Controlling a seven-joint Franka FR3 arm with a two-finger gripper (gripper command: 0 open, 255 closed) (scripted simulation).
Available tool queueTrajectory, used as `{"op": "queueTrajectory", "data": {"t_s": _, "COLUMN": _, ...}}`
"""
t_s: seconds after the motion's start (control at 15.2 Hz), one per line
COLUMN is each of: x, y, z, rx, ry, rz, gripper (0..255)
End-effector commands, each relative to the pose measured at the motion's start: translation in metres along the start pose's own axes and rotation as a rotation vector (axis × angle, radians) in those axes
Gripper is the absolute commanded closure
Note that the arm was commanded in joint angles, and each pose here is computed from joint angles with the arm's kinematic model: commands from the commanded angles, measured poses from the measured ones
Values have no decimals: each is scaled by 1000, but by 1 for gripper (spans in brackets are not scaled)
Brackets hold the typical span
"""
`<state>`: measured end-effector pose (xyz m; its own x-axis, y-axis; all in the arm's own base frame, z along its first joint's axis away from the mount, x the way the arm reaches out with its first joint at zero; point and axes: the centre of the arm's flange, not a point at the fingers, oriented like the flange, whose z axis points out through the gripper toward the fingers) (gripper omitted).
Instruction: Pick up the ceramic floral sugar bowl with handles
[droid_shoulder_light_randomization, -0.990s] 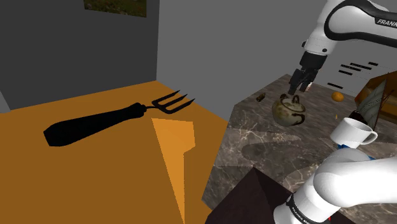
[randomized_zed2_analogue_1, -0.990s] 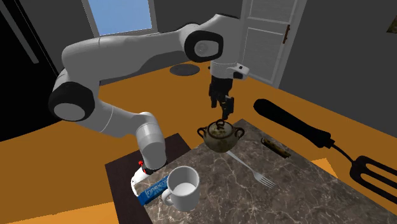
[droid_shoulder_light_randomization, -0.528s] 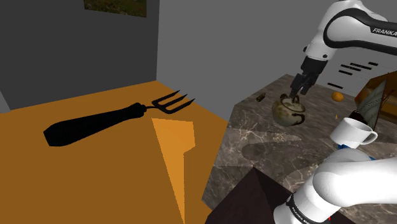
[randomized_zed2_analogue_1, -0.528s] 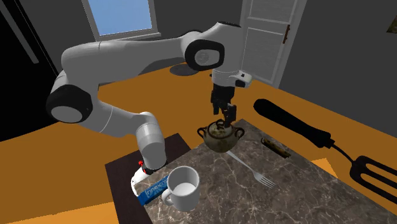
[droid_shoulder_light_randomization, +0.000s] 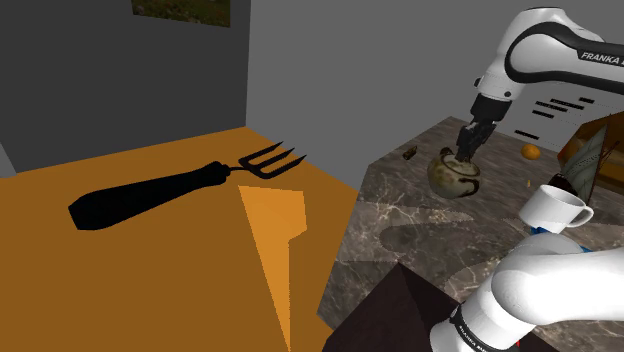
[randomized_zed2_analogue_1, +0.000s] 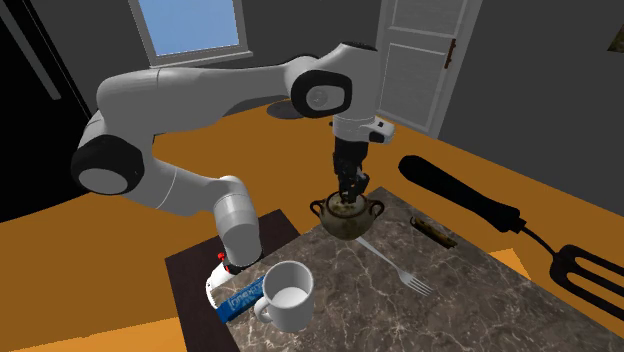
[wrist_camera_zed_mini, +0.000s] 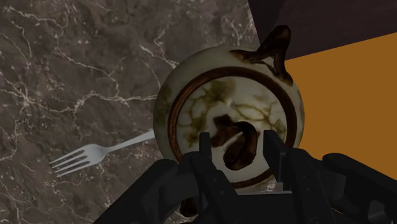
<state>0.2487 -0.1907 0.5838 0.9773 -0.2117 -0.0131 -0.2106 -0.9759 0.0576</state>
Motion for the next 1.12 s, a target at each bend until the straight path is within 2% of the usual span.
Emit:
{"op": "queueTrajectory", "data": {"t_s": 0.0, "x": 0, "y": 0, "z": 1, "rx": 0, "ry": -2, "rz": 0, "gripper": 255}}
{"op": "queueTrajectory", "data": {"t_s": 0.33, "x": 1, "y": 0, "z": 1, "rx": 0, "ry": -2, "rz": 0, "gripper": 255}}
{"op": "queueTrajectory", "data": {"t_s": 1.06, "x": 0, "y": 3, "z": -57, "rx": 0, "ry": -2, "rz": 0, "gripper": 255}}
